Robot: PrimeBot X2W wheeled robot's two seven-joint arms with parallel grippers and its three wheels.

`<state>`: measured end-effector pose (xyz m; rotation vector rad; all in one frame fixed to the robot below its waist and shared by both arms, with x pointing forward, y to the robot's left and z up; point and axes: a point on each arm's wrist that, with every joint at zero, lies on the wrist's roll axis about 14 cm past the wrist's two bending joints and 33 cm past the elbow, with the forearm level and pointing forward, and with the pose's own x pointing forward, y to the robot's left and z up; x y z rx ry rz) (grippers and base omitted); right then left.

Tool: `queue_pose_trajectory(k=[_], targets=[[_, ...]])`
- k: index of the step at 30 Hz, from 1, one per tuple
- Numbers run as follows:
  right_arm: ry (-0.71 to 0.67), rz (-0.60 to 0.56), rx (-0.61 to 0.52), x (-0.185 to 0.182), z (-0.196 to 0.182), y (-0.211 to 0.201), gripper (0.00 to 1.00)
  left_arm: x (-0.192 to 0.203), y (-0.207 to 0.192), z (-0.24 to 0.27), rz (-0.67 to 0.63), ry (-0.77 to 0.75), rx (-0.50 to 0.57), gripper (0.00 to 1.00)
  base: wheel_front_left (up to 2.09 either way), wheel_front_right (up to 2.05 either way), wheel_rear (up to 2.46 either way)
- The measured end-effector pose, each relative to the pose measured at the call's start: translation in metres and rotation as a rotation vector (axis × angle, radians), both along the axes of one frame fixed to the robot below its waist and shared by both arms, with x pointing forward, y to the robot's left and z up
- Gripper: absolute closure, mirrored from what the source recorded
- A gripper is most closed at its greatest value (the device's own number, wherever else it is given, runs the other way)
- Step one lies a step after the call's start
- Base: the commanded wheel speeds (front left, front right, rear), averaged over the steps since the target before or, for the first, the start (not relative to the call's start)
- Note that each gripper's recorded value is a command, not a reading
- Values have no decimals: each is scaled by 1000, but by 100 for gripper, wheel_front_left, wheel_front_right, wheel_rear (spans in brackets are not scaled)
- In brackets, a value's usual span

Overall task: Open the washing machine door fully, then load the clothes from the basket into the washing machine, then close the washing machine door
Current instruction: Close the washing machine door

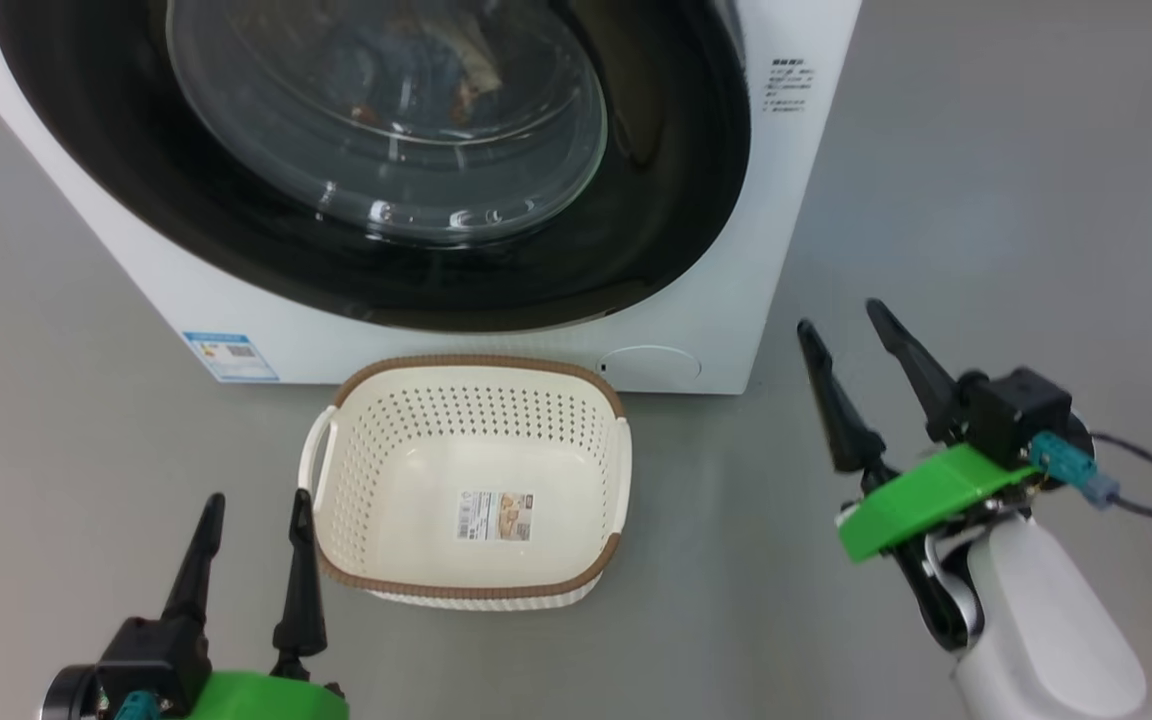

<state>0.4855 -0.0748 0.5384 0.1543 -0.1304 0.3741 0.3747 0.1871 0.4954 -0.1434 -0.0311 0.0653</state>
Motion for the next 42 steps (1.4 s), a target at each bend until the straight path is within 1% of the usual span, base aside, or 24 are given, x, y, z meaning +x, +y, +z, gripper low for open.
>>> queue_pose_trajectory(k=[9,16,22,32,42], targets=[[63,-108,-16,-37,-19,-38,0,-7,-10,6,-39,-10,-1,0,0,0,0],[89,-186,-19,-63,-22,-66,0,-12,-15,8,-60,-9,-1,0,0,0,0],[96,-240,-24,-88,-18,-85,0,-15,-20,12,-79,-18,-2,0,0,0,0],[105,-276,-16,-114,-13,-98,0,-27,-21,15,-89,-19,-8,0,0,0,0],[95,-275,-9,-117,-8,-98,0,-30,-20,18,-91,-23,-10,0,0,0,0]])
